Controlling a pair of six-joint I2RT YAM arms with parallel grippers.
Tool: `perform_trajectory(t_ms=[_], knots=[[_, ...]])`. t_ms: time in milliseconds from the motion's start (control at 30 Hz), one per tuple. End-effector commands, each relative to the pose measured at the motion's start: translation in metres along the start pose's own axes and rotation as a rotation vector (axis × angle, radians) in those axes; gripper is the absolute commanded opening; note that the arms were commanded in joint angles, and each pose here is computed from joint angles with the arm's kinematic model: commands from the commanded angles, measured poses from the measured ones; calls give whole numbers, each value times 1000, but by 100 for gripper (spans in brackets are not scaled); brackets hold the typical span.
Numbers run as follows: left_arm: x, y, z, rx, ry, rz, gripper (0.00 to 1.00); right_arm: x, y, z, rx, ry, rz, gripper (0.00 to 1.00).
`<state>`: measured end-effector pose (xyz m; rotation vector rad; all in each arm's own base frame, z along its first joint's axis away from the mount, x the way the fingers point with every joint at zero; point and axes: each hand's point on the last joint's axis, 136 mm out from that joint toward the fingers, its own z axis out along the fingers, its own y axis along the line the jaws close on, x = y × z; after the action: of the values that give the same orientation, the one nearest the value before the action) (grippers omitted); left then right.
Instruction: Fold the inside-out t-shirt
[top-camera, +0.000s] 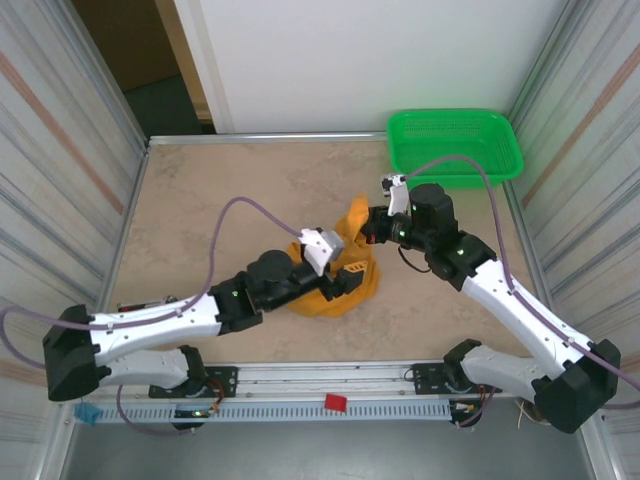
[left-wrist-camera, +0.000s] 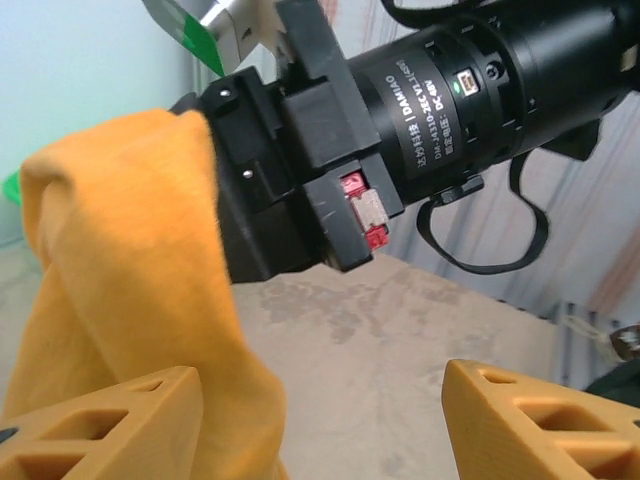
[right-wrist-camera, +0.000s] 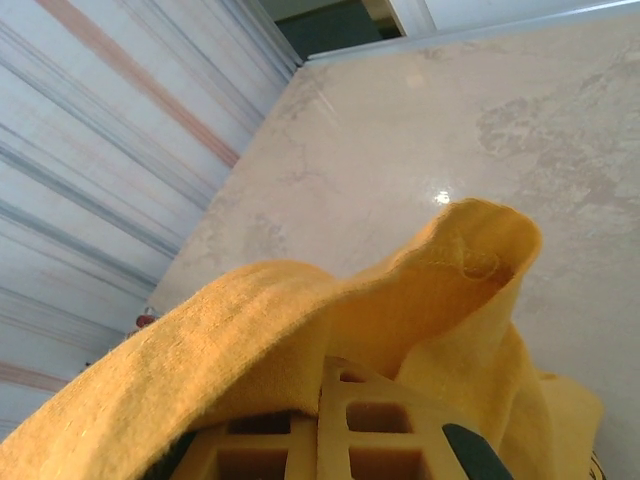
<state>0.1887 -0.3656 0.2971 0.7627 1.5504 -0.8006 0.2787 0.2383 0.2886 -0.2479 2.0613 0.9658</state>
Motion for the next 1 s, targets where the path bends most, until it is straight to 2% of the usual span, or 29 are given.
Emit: perform_trajectory(t_ms=[0,133,233,367,433,533,733,833,867,933,967], knots=[[-15,27,10,-190,-38,103,66,-21,15,-8,-15,-57,3,0],[-15,48,22,-314,-41,90,67,-23,22,-11,-34,-62,-1,0],[-8,74,23,-375,-18,8,59,-23,24,-16,-39,-67,0,0],[1,101,15,-279,-22,-158,15,-25,21,-23,-24,-90,7,0],[0,105,7,-164,-55,-234,0,-25,17,-23,-16,-90,22,0],[-10,105,-9,41,-122,-323,0,-23,9,-19,-9,-86,47,0],[-30,75,-28,413,-91,-401,0,-23,-6,-2,13,-56,85,0],[-47,59,-33,544,-111,-424,0,-19,-18,8,43,-20,85,0],[-52,55,-35,578,-121,-430,0,-16,-25,11,68,13,89,5],[-61,50,-36,625,-127,-439,0,-14,-29,8,80,40,86,31],[-64,49,-36,641,-127,-441,0,-16,-27,2,67,36,83,35]])
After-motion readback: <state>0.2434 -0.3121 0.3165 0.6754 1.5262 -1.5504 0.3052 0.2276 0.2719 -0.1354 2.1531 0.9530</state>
